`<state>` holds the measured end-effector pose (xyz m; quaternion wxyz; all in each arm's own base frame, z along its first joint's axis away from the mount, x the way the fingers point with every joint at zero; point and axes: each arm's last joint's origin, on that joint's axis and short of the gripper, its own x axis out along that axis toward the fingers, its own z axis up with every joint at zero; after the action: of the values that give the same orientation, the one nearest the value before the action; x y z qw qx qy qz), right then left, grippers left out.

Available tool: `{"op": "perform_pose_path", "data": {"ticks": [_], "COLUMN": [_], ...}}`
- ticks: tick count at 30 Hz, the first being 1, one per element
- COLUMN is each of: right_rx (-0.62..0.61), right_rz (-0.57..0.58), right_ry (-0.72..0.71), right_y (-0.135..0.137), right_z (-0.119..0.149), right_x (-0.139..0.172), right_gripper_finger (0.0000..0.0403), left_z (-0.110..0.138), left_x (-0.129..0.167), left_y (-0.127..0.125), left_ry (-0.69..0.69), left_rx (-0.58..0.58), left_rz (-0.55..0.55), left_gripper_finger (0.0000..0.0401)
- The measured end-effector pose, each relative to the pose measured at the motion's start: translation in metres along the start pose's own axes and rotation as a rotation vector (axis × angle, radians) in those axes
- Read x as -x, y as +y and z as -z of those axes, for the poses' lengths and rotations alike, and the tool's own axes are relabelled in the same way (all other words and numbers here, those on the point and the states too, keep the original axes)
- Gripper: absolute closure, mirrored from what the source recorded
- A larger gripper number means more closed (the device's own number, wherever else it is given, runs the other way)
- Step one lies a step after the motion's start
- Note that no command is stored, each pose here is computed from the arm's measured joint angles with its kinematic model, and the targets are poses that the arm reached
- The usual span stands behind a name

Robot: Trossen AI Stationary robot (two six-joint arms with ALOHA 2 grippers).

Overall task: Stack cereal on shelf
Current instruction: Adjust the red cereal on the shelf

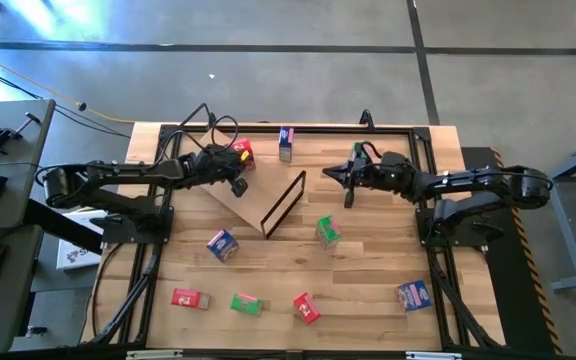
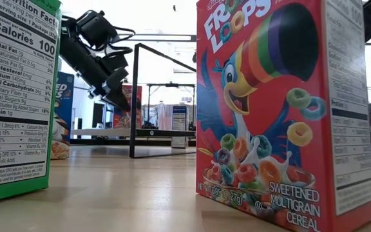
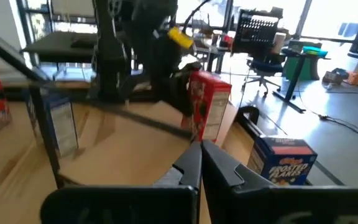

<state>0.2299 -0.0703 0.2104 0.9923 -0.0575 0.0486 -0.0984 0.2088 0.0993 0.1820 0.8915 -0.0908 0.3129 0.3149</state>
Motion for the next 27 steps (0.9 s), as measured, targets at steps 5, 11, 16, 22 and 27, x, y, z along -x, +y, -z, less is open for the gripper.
{"op": "perform_pose_path", "data": {"ticks": [5, 11, 16, 22, 27], "right_rx": [0.011, 0.011, 0.011, 0.011, 0.011], "right_rz": [0.029, 0.030, 0.030, 0.030, 0.030], "right_ry": [0.030, 0.038, 0.038, 0.038, 0.038], "right_y": [-0.001, -0.001, -0.001, -0.001, -0.001], "right_z": [0.003, 0.003, 0.003, 0.003, 0.003], "right_x": [0.000, 0.000, 0.000, 0.000, 0.000], "right_gripper_finger": [0.0403, 0.0403, 0.0403, 0.0403, 0.0403], "left_z": [0.001, 0.005, 0.012, 0.013, 0.012], "left_x": [-0.001, 0.002, 0.005, 0.005, 0.005], "left_y": [0.004, 0.005, 0.007, 0.008, 0.011], "left_ry": [0.008, 0.061, 0.125, 0.138, 0.117], "left_rx": [0.007, -0.005, -0.008, -0.001, 0.010], "left_rz": [-0.029, -0.037, -0.053, -0.101, -0.148], "left_gripper_finger": [0.0396, 0.0396, 0.0396, 0.0396, 0.0396]}}
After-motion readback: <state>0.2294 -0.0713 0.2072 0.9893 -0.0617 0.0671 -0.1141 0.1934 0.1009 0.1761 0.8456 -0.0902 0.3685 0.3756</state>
